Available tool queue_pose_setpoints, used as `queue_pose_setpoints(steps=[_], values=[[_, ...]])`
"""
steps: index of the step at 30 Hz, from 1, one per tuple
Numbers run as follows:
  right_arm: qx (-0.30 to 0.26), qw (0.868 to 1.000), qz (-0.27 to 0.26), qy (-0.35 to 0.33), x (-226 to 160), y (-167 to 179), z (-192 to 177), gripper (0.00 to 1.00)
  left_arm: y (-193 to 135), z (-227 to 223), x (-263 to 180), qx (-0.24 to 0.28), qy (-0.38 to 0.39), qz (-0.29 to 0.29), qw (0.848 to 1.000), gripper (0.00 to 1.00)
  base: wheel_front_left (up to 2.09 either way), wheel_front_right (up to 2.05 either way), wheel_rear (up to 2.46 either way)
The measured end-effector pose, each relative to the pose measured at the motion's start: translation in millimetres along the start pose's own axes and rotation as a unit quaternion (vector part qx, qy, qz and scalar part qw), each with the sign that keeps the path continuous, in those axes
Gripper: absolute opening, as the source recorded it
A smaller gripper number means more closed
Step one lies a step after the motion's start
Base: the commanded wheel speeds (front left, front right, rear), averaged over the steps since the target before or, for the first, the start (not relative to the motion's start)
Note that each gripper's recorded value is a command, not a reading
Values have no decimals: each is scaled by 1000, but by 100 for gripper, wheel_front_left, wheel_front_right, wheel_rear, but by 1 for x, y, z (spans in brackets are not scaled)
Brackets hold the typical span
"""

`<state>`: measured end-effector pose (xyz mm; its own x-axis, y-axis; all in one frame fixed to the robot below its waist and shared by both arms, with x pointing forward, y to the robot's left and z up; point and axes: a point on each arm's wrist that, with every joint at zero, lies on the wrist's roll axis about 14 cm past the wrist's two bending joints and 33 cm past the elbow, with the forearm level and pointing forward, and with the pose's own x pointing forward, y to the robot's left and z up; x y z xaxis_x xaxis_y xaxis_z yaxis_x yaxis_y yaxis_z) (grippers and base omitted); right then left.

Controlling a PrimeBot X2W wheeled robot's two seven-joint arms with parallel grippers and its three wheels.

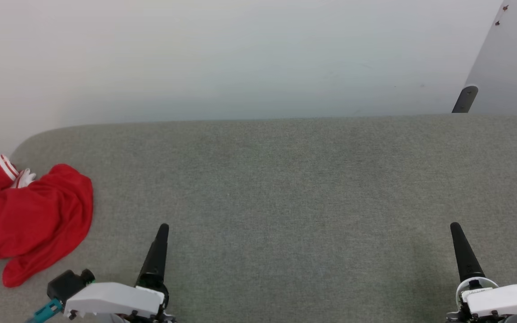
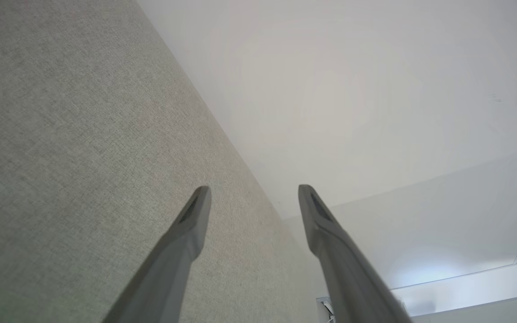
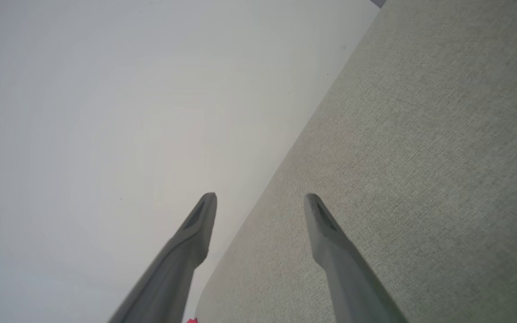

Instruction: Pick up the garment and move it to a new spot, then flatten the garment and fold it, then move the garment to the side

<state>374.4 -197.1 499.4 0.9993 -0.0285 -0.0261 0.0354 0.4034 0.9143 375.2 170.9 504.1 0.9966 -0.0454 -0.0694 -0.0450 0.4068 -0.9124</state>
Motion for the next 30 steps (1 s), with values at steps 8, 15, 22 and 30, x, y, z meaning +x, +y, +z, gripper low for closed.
queue_pose_setpoints(steps=[8, 15, 22, 30], values=[[-74, 997, 10, -1, 1, 7, 3, 100, -3, 1, -2, 74, -4, -6, 997, 100, 0, 0, 0], [-131, 991, 17, -1, 1, 11, 4, 100, -8, 4, -3, 141, -13, -13, 990, 100, 0, 0, 0], [-180, 983, 26, -3, 1, 17, 5, 100, -11, 8, -5, 194, -25, -21, 980, 100, 0, 0, 0], [-229, 973, 32, -6, 2, 22, 7, 100, -17, 12, -7, 248, -38, -32, 968, 100, 0, 0, 0]])
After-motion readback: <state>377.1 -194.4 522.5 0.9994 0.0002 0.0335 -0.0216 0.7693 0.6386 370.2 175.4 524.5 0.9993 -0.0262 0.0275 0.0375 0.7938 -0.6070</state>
